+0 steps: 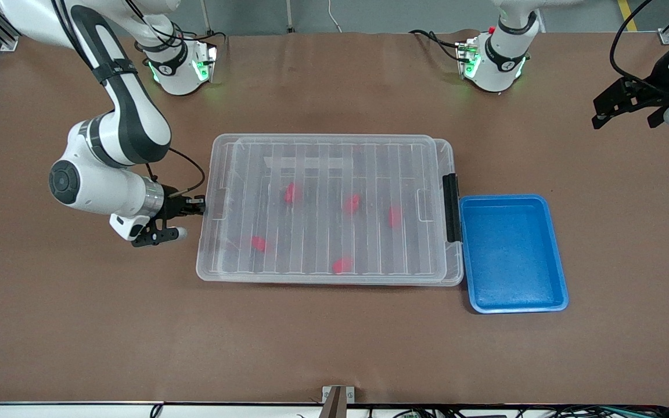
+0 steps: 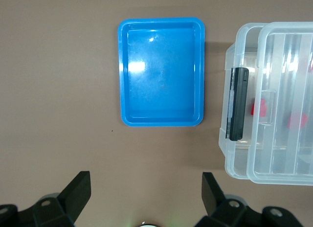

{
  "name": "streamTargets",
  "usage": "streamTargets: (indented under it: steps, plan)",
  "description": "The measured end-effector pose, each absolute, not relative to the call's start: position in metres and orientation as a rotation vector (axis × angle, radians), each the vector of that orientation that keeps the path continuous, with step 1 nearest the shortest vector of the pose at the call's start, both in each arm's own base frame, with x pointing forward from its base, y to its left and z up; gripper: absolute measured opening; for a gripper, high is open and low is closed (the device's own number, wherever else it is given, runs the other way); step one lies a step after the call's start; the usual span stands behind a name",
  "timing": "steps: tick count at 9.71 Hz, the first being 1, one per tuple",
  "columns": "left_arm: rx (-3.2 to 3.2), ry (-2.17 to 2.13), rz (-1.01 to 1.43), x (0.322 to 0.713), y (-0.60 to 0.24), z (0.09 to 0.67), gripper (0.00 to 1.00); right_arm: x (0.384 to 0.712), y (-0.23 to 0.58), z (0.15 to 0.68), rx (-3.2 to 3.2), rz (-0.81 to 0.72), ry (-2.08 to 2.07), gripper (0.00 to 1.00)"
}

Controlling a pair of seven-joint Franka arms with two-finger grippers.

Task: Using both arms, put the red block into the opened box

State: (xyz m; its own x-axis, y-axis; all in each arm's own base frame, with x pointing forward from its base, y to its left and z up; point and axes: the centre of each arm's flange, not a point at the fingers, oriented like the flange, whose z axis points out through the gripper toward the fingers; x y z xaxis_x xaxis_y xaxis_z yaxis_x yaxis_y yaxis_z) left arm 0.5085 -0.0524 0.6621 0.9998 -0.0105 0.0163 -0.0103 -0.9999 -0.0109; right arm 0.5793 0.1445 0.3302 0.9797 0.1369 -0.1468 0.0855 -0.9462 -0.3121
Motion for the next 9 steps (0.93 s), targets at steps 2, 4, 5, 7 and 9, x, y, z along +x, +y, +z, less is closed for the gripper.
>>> streamTargets:
  steps: [2, 4, 5, 7, 9]
  plan:
    - [-3.131, 0.019, -0.026, 0.508, -0.053, 0.662, 1.00, 0.579, 0.145, 0.330, -2.817, 0.238, -0.163, 0.03]
    - [-3.131, 0.020, -0.025, 0.508, -0.054, 0.662, 1.00, 0.579, 0.139, 0.327, -2.819, 0.266, -0.151, 0.12]
    - [-3.130, 0.020, -0.023, 0.509, -0.054, 0.661, 1.00, 0.578, 0.126, 0.325, -2.837, 0.310, -0.152, 0.26]
    - [-3.130, 0.020, -0.021, 0.509, -0.054, 0.661, 1.00, 0.584, 0.082, 0.347, -2.897, 0.339, -0.120, 0.59]
    - [-3.130, 0.021, -0.021, 0.509, -0.054, 0.660, 1.00, 0.590, 0.028, 0.418, -2.933, 0.250, 0.009, 0.89]
